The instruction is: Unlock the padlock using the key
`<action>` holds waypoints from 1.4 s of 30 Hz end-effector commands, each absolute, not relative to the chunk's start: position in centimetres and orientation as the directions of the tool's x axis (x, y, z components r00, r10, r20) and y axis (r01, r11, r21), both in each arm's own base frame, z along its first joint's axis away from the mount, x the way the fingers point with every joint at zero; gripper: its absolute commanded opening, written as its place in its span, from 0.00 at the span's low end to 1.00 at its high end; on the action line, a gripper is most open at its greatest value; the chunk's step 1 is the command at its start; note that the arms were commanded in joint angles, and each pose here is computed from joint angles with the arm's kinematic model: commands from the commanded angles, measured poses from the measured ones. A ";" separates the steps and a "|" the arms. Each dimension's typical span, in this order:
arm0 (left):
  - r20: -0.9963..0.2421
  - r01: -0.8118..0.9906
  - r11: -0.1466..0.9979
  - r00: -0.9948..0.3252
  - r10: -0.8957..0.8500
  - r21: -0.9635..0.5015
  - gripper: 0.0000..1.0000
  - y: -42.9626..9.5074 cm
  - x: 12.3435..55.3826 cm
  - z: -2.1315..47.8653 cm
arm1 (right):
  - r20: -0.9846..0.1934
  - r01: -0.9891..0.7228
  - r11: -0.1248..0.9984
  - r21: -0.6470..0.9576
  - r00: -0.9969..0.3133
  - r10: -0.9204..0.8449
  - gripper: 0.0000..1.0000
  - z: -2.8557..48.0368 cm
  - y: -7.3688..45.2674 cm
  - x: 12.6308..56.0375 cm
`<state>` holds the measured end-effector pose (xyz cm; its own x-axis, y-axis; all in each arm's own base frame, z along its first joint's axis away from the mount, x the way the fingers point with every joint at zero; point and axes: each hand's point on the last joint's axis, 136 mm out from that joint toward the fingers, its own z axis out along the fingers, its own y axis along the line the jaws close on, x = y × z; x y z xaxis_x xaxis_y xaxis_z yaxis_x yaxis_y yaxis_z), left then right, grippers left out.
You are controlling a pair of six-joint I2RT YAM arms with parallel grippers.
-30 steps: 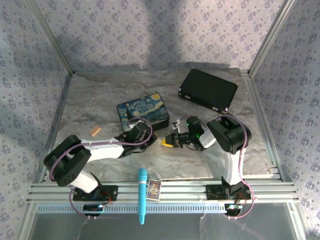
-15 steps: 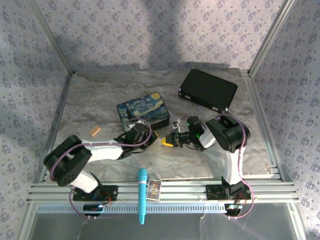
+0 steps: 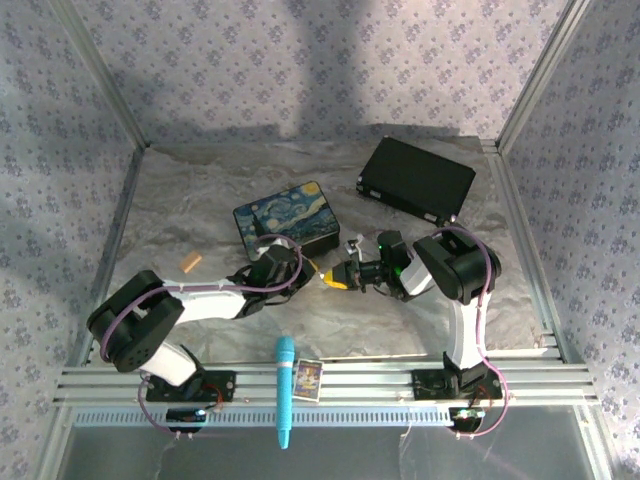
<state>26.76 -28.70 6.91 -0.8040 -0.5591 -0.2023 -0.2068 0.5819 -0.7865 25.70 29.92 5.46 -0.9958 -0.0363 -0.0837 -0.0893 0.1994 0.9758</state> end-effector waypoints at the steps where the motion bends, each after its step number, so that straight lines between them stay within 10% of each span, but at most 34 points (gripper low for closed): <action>1: -0.219 -0.146 0.573 -0.826 -0.519 -0.806 0.00 -30.0 26.8 8.5 | -0.153 -0.155 0.155 0.976 -0.988 -0.028 0.00 7.0 29.9 26.3; 16: -0.137 -0.099 0.421 -0.858 -0.495 -0.902 0.00 -33.1 26.3 11.1 | -0.164 -0.158 0.141 0.977 -0.986 0.033 0.00 7.7 30.4 28.4; 42: -0.189 -0.057 0.499 -0.883 -0.429 -0.865 0.00 -34.3 26.0 10.5 | -0.092 -0.084 0.108 0.991 -0.993 0.073 0.00 7.4 29.8 30.3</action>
